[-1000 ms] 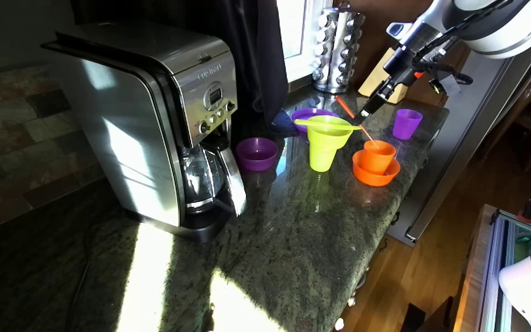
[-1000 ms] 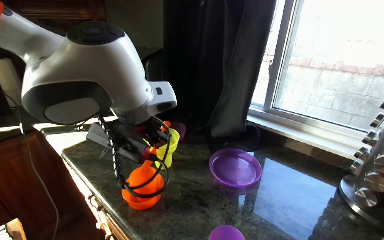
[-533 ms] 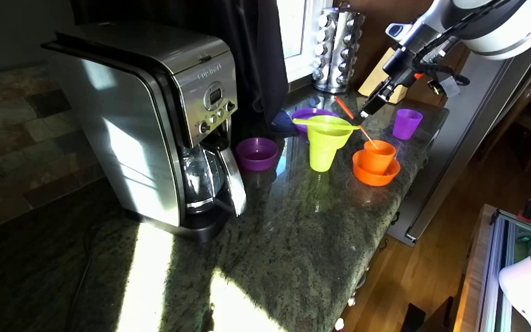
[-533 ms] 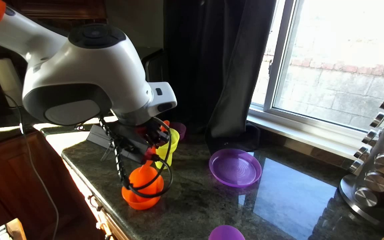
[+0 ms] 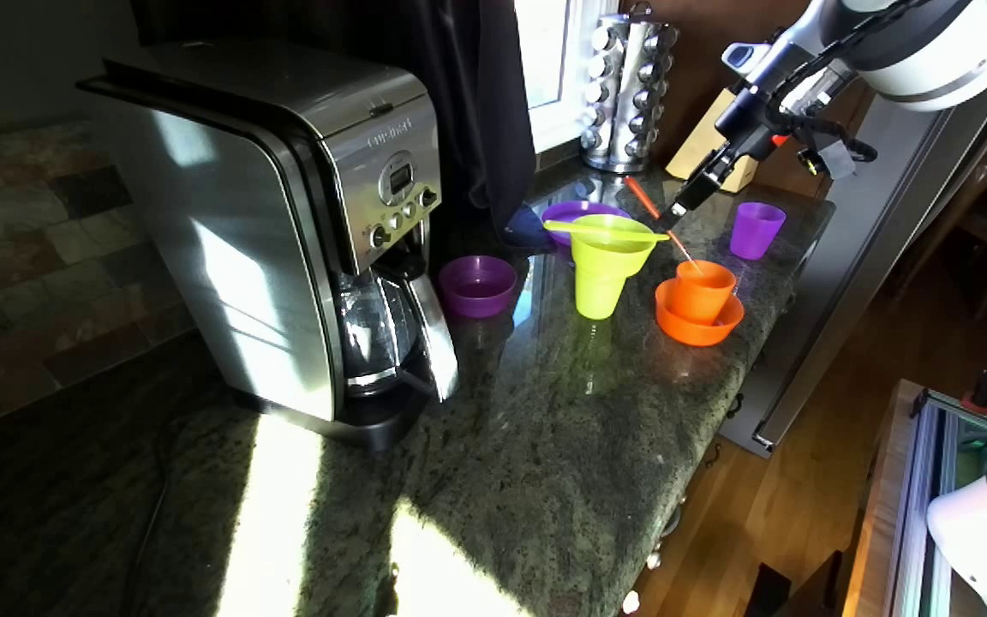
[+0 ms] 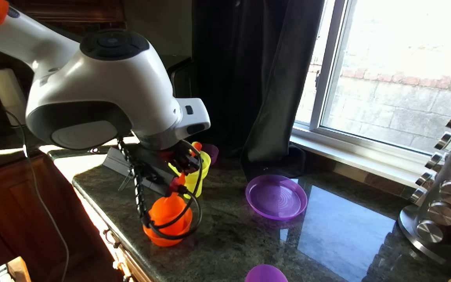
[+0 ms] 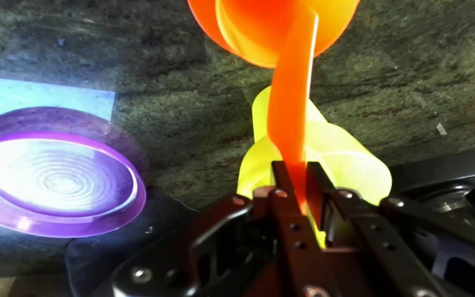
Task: Put the orange cup and the orange knife in the bowl
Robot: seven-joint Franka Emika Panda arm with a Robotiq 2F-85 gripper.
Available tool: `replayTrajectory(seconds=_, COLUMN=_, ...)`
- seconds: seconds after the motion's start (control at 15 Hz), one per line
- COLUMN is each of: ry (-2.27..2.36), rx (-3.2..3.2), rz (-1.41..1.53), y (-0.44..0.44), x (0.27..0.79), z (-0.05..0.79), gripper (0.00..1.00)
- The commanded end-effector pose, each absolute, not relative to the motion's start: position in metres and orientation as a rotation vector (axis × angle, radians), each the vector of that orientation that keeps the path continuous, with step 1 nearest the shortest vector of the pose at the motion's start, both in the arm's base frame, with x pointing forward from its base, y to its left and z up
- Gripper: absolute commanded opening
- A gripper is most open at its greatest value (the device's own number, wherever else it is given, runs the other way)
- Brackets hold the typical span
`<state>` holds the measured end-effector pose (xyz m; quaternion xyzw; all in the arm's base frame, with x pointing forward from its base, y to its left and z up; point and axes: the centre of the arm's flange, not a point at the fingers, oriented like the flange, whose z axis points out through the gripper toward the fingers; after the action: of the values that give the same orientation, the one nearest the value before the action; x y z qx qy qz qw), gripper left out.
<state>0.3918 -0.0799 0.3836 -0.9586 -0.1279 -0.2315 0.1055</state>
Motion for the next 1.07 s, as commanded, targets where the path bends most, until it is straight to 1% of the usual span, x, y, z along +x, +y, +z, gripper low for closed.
replayTrajectory(seconds=0.0, ry=-0.317, rx=-2.814, rz=-0.733, y=-0.077, x=0.359, z=0.363, gripper=0.04)
replayTrajectory(seconds=0.27, ry=-0.299, rx=-2.823, rz=-0.76, y=-0.083, x=0.356, z=0.36, gripper=0.04)
replayTrajectory(seconds=1.0, ry=-0.299, rx=-2.833, rz=-0.686, y=-0.084, x=0.356, z=0.348, gripper=0.04)
